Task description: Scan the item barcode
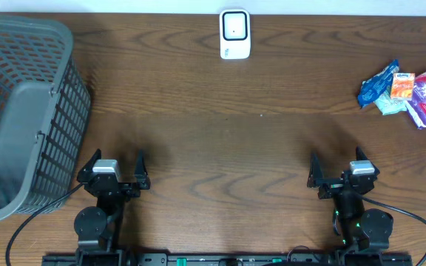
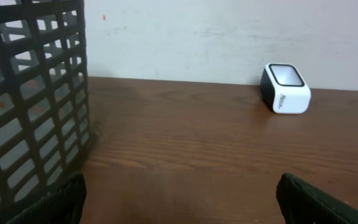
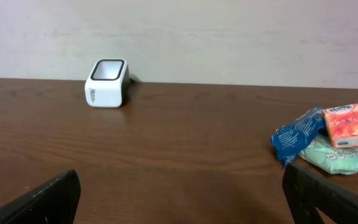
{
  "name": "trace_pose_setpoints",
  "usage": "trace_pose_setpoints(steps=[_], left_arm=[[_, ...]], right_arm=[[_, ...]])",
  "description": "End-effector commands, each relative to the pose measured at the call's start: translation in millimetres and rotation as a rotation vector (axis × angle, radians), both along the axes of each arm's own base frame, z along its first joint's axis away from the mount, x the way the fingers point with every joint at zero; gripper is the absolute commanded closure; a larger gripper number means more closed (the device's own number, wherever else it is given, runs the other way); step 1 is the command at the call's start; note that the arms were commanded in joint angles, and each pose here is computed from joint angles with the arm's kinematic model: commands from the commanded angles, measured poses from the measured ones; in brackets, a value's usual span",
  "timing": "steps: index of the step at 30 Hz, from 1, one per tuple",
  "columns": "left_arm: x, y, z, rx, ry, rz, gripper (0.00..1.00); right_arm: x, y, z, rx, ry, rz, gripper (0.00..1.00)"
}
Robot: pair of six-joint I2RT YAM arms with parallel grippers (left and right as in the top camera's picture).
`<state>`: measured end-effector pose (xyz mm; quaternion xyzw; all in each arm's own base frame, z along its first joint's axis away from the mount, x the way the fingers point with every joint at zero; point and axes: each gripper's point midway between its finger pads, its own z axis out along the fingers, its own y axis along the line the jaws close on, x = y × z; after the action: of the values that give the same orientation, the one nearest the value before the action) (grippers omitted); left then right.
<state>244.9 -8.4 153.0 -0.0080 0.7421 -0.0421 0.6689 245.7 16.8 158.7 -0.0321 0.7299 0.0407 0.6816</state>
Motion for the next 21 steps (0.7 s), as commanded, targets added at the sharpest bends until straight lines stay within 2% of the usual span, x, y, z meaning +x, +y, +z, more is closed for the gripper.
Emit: trace_pose_setpoints(steps=[1, 21], left_arm=[[-1.3, 0.7, -15.9, -0.016, 0.052, 0.004, 0.02], [-1.2, 0.4, -15.0, 0.006, 0.047, -0.001, 0.02]], right_arm=[[-0.2, -1.9, 0.2, 0.014, 0.0, -0.007, 0.01], [-0.2, -1.9, 0.2, 0.014, 0.0, -0.007, 0.01]])
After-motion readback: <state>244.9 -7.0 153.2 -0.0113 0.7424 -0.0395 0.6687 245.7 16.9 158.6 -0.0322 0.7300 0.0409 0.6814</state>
